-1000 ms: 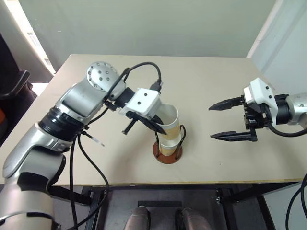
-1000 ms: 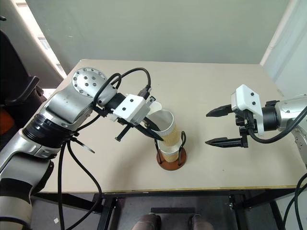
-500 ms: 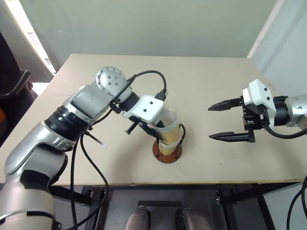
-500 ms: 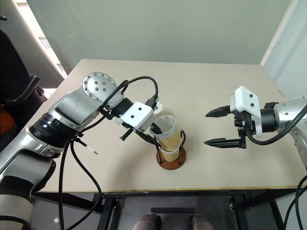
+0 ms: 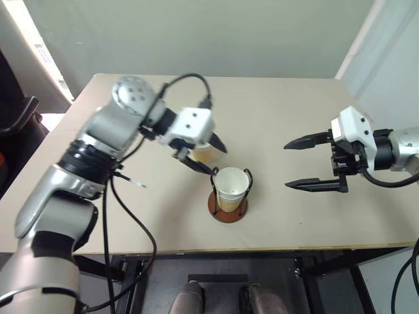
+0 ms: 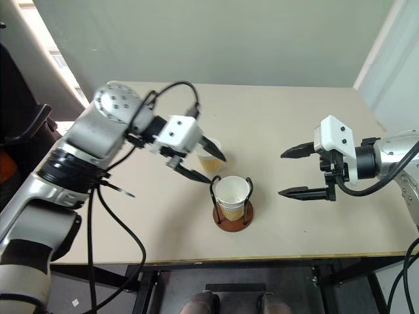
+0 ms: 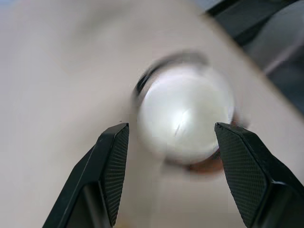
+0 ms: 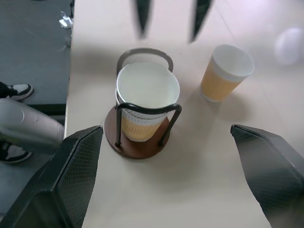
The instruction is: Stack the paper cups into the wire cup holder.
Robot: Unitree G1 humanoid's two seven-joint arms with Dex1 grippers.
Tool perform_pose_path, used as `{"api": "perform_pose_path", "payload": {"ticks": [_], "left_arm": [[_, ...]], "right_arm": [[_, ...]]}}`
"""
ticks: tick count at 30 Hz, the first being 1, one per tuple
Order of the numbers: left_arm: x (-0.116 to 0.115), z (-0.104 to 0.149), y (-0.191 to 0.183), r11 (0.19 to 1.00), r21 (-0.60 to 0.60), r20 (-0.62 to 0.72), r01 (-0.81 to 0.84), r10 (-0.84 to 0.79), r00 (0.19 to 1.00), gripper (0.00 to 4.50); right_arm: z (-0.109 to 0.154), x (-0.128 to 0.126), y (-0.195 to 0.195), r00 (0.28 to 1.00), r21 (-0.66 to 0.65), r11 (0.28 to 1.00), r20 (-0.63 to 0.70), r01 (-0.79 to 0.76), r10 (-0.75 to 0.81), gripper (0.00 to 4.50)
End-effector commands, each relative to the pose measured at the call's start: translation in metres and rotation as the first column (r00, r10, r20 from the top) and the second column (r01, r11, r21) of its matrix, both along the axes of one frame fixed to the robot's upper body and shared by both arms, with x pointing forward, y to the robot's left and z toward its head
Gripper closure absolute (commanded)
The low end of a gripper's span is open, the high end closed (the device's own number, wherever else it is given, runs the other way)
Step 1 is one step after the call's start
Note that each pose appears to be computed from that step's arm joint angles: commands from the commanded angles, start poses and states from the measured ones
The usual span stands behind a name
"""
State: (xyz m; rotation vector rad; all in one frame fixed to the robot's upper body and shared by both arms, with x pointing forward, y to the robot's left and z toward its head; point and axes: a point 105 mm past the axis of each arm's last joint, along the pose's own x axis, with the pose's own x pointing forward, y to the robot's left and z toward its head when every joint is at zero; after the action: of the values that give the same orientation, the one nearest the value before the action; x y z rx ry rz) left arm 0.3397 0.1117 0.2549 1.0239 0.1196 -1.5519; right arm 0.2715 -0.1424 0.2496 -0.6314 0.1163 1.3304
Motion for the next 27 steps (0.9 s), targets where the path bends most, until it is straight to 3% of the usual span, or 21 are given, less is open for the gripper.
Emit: {"api": "perform_pose_path", "payload": {"ticks": [1, 6, 13, 20, 24, 27], "left_arm": [[0.020, 0.003, 0.023, 0.989, -0.060, -0.023, -0.133, 0.132, 0.991, 1.44], [0.045, -0.007, 0.023, 0.968, -0.117, -0.059, -0.223, 0.217, 0.974, 1.44], [0.060, -0.018, 0.015, 0.960, -0.117, -0.045, -0.254, 0.250, 0.967, 1.44], [0.067, -0.040, 0.012, 0.961, -0.022, -0.030, -0.276, 0.275, 0.961, 1.44], [0.076, -0.050, 0.006, 0.953, 0.021, 0.050, -0.303, 0.301, 0.952, 1.44], [0.075, -0.055, 0.001, 0.957, 0.021, 0.041, -0.290, 0.289, 0.957, 2.00]], "right_arm": [[0.007, -0.004, 0.022, 0.996, 0.012, 0.997, 0.061, -0.072, 0.072, 0.00], [0.006, 0.003, 0.029, 0.994, 0.005, 0.997, 0.073, -0.077, 0.077, 0.00], [0.003, -0.001, 0.031, 0.995, -0.009, 0.996, 0.062, -0.084, 0.084, 0.00], [0.000, -0.004, 0.033, 0.996, -0.010, 0.997, 0.053, -0.075, 0.075, 0.00], [0.001, 0.005, 0.032, 0.997, 0.006, 1.000, 0.080, -0.013, 0.012, 0.00], [0.002, 0.012, 0.030, 0.994, 0.015, 0.999, 0.102, 0.028, -0.029, 0.00]]}}
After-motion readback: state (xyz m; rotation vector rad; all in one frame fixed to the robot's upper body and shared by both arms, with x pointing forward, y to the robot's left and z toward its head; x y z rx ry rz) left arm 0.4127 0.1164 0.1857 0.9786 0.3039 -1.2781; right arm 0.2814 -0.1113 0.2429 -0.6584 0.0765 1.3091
